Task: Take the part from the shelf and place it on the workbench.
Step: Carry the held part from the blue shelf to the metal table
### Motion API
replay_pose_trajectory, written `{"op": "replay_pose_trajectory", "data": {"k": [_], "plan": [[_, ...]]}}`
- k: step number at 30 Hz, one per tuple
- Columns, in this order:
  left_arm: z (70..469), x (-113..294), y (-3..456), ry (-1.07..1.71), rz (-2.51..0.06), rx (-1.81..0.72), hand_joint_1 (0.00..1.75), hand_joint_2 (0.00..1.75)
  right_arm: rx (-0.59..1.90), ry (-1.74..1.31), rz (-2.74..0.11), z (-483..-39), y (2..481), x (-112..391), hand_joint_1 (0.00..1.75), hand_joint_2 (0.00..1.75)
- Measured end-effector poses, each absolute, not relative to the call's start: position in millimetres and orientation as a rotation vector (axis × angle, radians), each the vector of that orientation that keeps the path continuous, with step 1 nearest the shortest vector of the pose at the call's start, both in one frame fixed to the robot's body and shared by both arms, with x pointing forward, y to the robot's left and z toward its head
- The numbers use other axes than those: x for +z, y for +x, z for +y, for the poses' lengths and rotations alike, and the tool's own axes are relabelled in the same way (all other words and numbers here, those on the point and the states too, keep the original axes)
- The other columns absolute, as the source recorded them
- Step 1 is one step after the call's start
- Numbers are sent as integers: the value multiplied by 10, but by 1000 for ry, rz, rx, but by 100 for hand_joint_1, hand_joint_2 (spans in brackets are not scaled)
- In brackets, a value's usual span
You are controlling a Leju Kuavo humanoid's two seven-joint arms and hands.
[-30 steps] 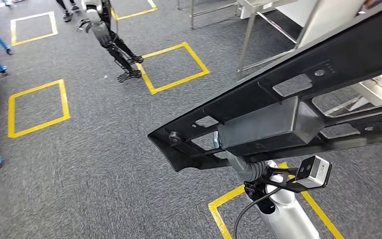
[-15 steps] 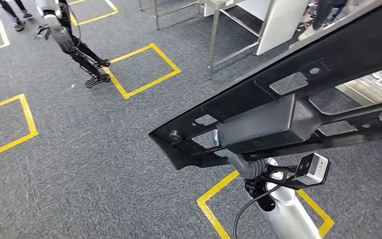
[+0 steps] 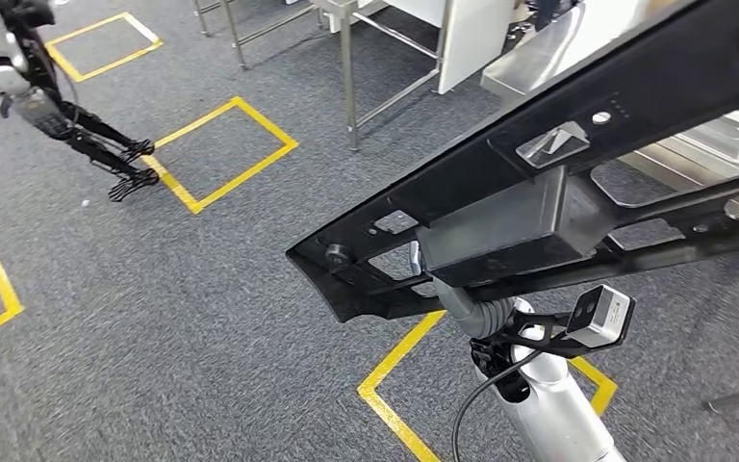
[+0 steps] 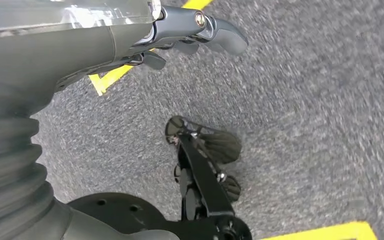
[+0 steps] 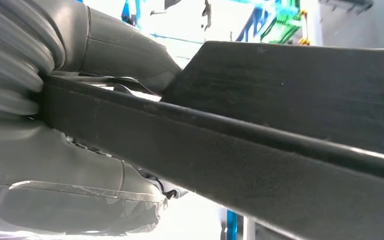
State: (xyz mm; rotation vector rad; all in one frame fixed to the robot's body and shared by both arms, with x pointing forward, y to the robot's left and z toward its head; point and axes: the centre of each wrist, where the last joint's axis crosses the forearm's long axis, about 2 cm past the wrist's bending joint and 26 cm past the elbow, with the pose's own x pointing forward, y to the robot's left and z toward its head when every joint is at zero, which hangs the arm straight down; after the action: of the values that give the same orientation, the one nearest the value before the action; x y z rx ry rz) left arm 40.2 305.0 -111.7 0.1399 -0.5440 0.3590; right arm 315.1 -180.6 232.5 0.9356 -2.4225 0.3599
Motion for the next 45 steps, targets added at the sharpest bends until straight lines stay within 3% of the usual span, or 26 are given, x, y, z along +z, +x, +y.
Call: {"op": "replay_pose_trajectory", "data": {"k": [45], "plan": [[3044, -1114, 438, 130, -550, 374, 0, 175, 332, 945, -2423, -1756, 3150, 2351, 175, 175]]}}
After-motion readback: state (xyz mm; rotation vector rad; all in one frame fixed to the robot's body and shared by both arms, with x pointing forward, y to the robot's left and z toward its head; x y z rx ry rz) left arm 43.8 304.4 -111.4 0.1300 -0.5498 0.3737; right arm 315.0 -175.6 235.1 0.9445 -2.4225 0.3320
